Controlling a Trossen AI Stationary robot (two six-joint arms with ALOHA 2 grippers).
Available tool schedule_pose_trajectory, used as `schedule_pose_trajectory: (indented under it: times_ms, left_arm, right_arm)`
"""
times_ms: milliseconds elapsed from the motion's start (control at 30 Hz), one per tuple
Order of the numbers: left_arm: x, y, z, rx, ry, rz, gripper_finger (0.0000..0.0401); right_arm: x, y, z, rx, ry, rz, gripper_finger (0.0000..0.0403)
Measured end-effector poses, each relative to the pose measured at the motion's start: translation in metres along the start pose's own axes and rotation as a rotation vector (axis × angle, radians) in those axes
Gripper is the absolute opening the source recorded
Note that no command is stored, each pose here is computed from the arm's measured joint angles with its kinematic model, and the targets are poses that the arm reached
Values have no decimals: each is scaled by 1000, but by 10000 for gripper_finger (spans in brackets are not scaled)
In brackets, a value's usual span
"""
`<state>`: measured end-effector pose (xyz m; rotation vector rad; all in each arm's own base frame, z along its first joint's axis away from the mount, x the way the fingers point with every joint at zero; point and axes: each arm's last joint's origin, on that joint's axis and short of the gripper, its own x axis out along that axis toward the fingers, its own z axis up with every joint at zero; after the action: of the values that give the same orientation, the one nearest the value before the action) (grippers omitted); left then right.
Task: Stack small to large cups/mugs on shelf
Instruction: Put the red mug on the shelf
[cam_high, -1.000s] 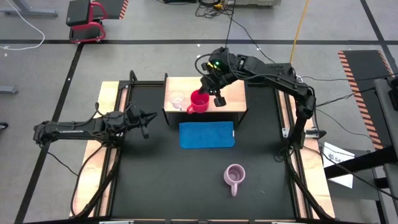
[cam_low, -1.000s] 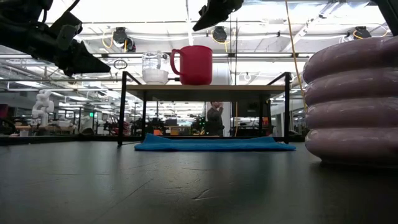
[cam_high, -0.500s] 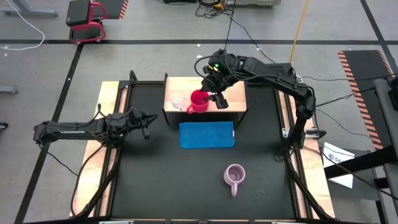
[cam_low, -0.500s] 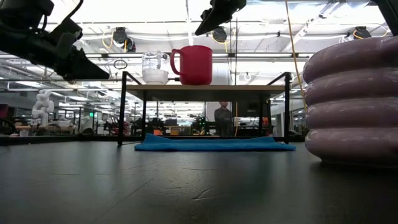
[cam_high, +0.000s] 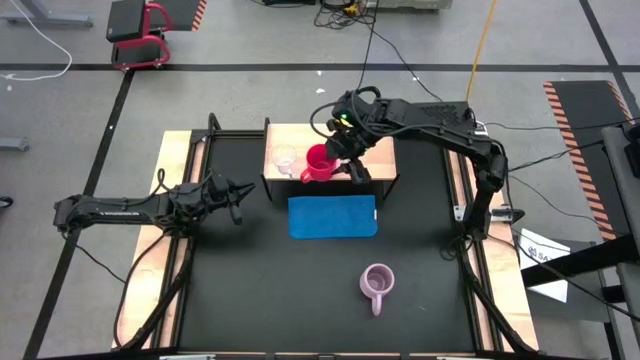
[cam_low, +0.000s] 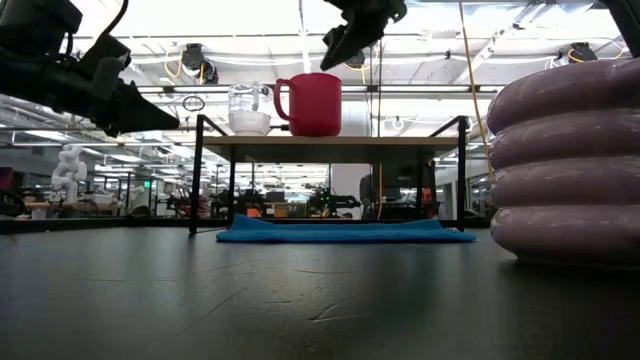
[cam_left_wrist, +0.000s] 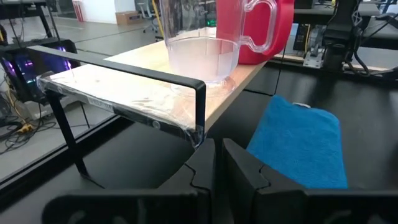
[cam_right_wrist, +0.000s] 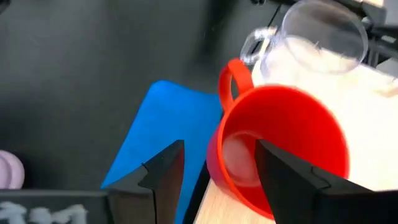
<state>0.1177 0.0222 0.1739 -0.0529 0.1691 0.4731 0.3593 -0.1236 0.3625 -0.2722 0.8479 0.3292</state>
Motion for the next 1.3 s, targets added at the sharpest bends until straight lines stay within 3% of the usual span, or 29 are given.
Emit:
schedule_pose_trajectory:
  times_ms: [733,1067,1300]
  left_arm:
    - [0,0,0,-3,0,0,31]
    - [0,0,0,-2,3,0,31]
    - [0,0,0,2,5,0,31]
  right_arm:
    - [6,0,2,-33,-6,-28,187]
    - [37,-8,-5,-22,47,13,187]
    - [35,-9,-3,-37,31,-3,186]
